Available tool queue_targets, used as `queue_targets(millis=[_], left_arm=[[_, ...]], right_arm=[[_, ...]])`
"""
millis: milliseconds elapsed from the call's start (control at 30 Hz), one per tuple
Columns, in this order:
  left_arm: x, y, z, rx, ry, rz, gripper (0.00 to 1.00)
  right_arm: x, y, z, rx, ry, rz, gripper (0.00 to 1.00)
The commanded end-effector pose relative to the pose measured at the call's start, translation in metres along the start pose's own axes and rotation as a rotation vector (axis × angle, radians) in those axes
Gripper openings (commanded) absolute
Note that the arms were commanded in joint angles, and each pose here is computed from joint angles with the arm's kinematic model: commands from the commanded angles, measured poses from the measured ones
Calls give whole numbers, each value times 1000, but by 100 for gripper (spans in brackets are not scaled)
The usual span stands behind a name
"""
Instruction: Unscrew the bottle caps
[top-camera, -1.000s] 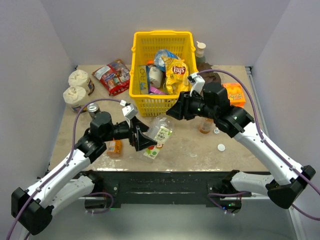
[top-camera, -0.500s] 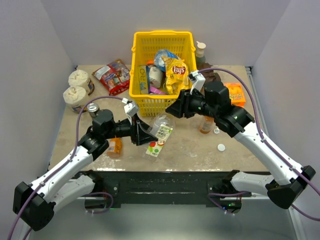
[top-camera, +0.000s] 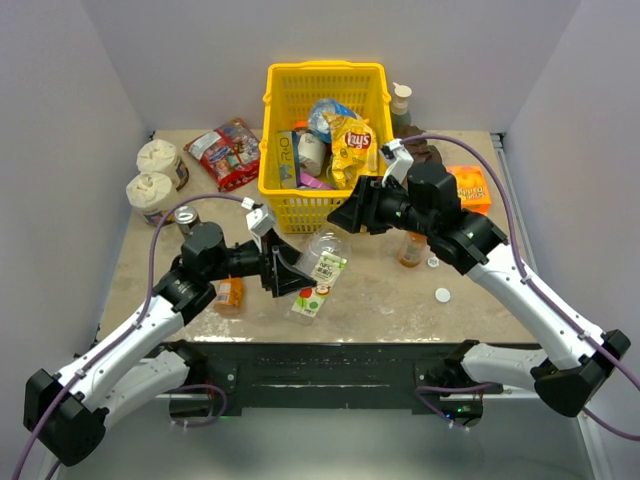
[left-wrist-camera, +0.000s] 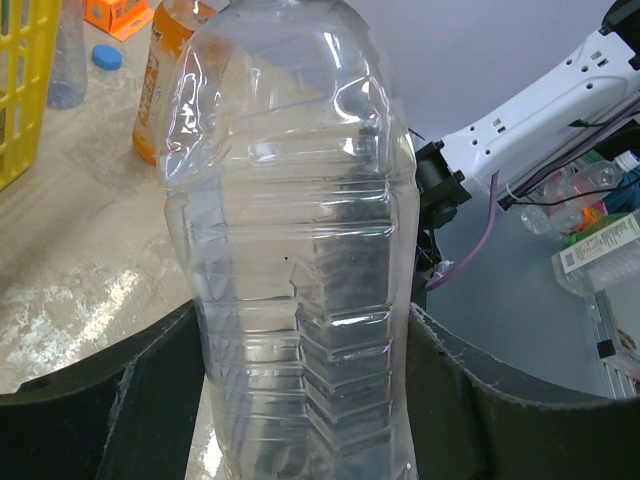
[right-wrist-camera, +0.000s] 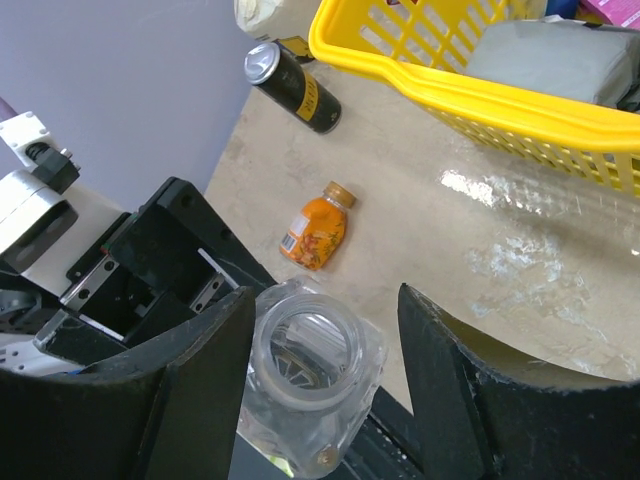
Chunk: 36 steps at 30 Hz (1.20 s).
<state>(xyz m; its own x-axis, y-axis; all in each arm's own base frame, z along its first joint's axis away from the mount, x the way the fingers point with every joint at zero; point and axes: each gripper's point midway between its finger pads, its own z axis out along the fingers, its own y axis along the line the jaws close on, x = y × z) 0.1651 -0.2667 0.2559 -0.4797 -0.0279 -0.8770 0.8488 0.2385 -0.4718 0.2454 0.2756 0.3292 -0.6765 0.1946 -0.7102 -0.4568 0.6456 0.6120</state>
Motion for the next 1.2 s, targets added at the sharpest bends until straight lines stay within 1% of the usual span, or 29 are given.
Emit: queue_targets(millis=[0, 300, 433, 467, 533, 567, 633, 667, 700, 733, 767, 800, 833, 900, 1067, 1133, 1167], left_arm=[[-13, -10, -2, 37, -50, 70, 30], [-15, 3, -3, -48, -69, 40, 29], [-20, 6, -4, -80, -96, 44, 29], [-21, 7, -4, -86, -101, 44, 29], [-21, 8, -4, -86, -100, 42, 29], [-21, 8, -4, -84, -101, 42, 29], [-22, 8, -4, -84, -104, 44, 31], [-22, 7, -4, -83, -105, 46, 40], [-21, 7, -4, -84, -102, 44, 50], [-22, 9, -4, -93, -103, 41, 63], [-22, 11, -4, -104, -103, 40, 84], [-20, 11, -5, -110, -95, 35, 97], [-19, 12, -5, -113, -90, 33, 100], [-17, 12, -5, -111, -79, 36, 100], [-12, 5, -5, -70, -38, 52, 100], [-12, 8, -7, -91, -30, 60, 100], [-5, 12, -9, -115, -1, 39, 100]], right_arm=[[-12, 7, 2, -12, -43, 38, 63], [-7, 15, 7, -54, -6, 48, 63], [-2, 19, 13, -86, 27, 53, 61], [-2, 20, 13, -89, 28, 52, 54], [-2, 19, 17, -90, 30, 53, 44], [-2, 19, 17, -93, 31, 49, 31], [-4, 20, 19, -93, 25, 46, 15], [-5, 18, 21, -84, 20, 43, 1], [-6, 16, 21, -68, 16, 36, 0], [-8, 14, 19, -54, 7, 29, 0], [-10, 12, 18, -42, -4, 17, 0], [-11, 4, 17, -5, -17, -3, 0], [-12, 1, 15, 11, -27, -15, 0], [-11, -8, 14, 51, -29, -41, 0], [-8, -16, 12, 67, -42, -68, 0], [-11, -16, 9, 73, -56, -87, 0], [-11, -15, 8, 72, -55, -92, 0]])
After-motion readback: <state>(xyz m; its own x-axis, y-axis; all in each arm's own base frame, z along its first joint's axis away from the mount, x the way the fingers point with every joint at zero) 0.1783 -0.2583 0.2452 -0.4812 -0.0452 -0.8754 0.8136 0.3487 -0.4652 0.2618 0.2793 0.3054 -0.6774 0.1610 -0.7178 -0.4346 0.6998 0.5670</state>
